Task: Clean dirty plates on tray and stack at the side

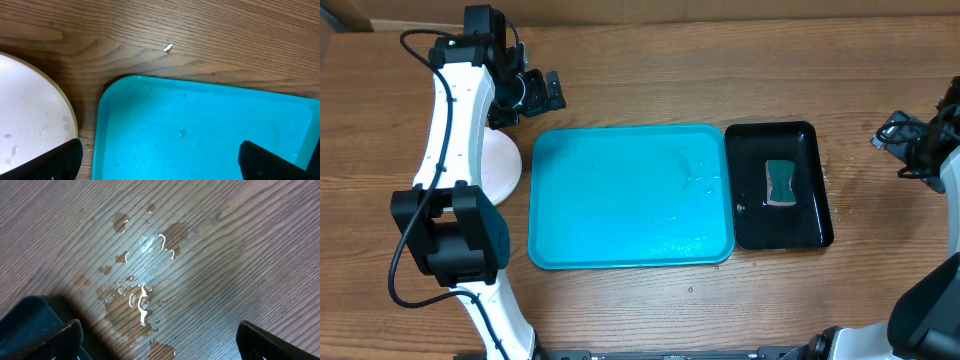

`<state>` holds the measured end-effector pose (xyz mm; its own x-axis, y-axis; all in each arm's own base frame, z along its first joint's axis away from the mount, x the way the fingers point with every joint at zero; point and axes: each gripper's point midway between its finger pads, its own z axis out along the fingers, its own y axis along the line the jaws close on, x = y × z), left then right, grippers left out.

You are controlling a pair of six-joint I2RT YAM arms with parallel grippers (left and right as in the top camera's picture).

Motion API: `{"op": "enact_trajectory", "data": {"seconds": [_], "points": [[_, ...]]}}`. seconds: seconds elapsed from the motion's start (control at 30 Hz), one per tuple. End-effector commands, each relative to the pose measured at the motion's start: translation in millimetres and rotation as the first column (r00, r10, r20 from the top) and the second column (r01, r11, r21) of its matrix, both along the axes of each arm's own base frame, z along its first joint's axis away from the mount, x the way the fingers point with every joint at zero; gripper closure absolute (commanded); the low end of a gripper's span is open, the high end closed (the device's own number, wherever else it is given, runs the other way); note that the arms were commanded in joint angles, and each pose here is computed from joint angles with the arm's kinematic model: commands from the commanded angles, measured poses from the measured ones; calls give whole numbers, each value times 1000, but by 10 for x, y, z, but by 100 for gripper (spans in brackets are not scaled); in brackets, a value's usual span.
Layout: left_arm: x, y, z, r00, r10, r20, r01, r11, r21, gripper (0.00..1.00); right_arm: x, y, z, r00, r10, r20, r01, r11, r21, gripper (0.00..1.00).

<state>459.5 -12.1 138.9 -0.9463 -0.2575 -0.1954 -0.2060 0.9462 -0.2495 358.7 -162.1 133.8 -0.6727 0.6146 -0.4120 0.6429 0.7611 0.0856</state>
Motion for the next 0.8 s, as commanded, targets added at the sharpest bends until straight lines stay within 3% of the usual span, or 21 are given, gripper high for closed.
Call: {"op": "enact_trajectory", "data": {"seconds": [0.0,0.23,0.47,0.63,0.77], "points": [[24,-91,134,999,-8,31,8,1000,-20,0,73,223,348,994,58,90,-55,998,-36,0],[25,-91,134,999,-8,32,8,1000,-20,0,-64,1066,1471,888,274,369,-232,960,-154,0],[25,-91,134,999,-8,32,9,1000,-19,0,-878,1879,2552,603,496,624,-393,866,-309,0],[25,-90,134,999,-8,32,8,1000,-19,0,-1581,1856,3055,423,489,763,-344,866,-364,0],[25,-91,134,999,-8,32,9,1000,-19,0,-2023,1773,3096,329,472,818,-306,873,-380,0]]}}
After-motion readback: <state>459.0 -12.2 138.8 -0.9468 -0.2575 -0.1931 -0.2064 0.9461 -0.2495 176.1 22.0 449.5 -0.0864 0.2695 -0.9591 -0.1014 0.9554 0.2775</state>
